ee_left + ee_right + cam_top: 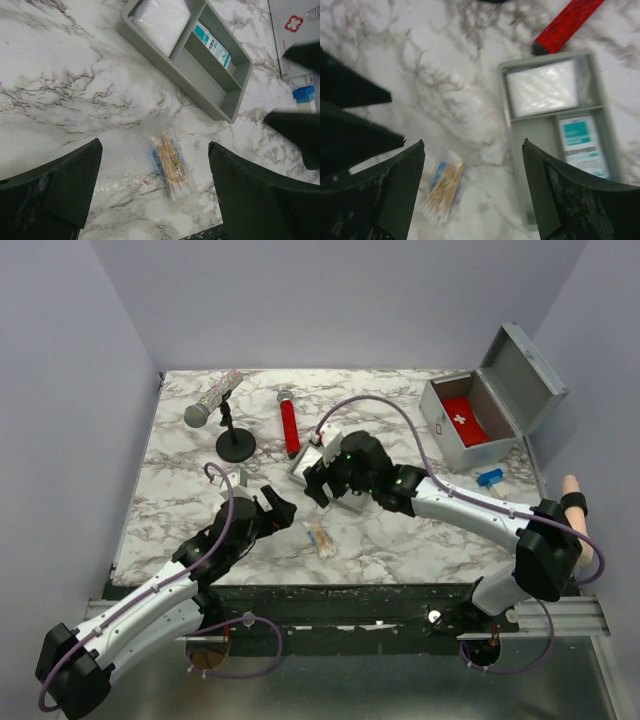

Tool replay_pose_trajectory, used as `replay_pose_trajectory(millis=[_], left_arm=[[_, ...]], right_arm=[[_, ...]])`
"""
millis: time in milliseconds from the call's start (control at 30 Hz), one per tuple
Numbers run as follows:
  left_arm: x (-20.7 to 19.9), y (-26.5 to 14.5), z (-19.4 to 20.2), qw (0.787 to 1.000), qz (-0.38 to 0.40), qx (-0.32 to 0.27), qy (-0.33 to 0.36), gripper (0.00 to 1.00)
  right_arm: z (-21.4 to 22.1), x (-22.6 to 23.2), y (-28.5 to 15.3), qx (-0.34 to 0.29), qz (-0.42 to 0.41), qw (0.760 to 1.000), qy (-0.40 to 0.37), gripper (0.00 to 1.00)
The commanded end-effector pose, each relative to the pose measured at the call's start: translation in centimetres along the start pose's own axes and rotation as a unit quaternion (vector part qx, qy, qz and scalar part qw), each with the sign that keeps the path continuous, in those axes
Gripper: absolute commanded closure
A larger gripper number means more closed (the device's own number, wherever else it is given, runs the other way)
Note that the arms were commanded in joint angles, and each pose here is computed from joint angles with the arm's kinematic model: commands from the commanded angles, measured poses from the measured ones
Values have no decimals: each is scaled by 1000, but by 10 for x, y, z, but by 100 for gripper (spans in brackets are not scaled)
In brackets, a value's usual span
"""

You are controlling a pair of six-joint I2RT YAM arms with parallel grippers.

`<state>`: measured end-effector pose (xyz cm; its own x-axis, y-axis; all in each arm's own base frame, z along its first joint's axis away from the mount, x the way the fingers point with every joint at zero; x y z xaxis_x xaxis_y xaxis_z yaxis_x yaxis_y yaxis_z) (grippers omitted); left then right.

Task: Organize the medicine kit

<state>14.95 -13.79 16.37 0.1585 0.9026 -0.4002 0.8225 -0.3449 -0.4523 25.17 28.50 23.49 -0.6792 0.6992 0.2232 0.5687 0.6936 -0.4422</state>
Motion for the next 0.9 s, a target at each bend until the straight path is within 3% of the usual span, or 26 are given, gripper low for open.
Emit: replay_pose_trajectory(millis=[0,200,500,667,800,867], left_arm=[[6,-13,-11,999,-38,-27,-17,2],[13,-23,-12,996,-34,-66,-56,2],[13,-19,-3,997,-42,-35,-50,2],[12,-17,-4,997,-39,-36,-48,2],[12,-16,-3,998,-38,-33,-48,2],[12,-16,-3,998,-37,-33,-50,2]], right_arm=[[75,26,-5,154,32,982,104,11],[112,40,3,213,51,969,113,8],[156,38,24,296,94,945,102,20],[156,36,22,299,112,943,99,38],[152,34,13,288,122,945,94,60],[147,32,7,278,130,948,91,66]])
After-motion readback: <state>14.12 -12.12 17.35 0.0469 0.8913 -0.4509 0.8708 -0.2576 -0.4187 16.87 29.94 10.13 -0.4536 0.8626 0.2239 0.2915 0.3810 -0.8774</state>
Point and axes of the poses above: each gripper's point midway between its finger pads, its own y axis out along the fingers, its own x axis along the line the jaws close on, z = x × y, the point moved 9 cm from there along -y, back along the fingers, and after that the axes turned 15 degrees about y, right-handed, at the moved point
